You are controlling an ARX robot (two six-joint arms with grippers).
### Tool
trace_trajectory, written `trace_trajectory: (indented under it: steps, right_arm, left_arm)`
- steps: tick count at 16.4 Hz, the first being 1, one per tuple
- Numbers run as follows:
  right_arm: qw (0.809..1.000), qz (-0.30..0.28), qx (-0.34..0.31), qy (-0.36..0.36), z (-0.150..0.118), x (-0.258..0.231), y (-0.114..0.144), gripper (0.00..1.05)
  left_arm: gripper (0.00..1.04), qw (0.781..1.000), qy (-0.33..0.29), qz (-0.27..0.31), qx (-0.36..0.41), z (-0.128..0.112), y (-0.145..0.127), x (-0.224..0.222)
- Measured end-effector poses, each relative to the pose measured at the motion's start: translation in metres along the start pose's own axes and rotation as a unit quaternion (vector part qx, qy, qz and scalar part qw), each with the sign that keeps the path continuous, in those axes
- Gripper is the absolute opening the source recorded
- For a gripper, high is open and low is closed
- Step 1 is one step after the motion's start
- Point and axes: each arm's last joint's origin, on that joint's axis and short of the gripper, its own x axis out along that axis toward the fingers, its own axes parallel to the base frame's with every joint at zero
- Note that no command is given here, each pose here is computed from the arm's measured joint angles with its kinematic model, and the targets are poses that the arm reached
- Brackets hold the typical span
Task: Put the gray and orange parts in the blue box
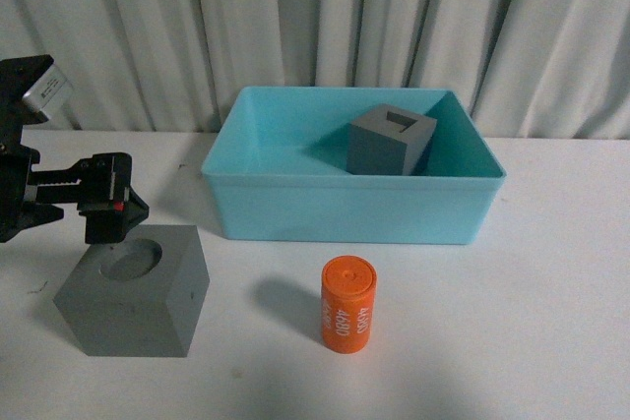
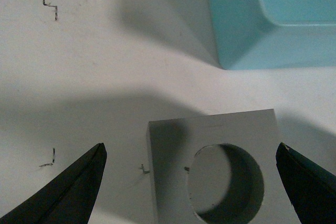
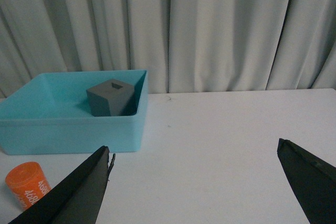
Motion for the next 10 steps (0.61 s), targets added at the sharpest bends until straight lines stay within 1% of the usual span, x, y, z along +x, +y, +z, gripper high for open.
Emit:
trace_trajectory:
  steps: [4, 8, 10]
  right_arm:
    - [1.000, 0.000, 0.000, 0.000, 0.000, 0.000, 0.000, 0.98]
    - [1.000, 0.000, 0.000, 0.000, 0.000, 0.000, 0.000, 0.98]
    - [1.000, 0.000, 0.000, 0.000, 0.000, 0.000, 0.000, 0.98]
  left_arm:
    - [0.98, 1.000, 0.003, 0.004, 0.012, -0.007, 0.011, 0.000]
    - [0.98, 1.000, 0.016, 0.003, 0.021, -0.018, 0.013, 0.007]
    - [0.98, 1.000, 0.017, 0.003, 0.023, -0.019, 0.012, 0.009]
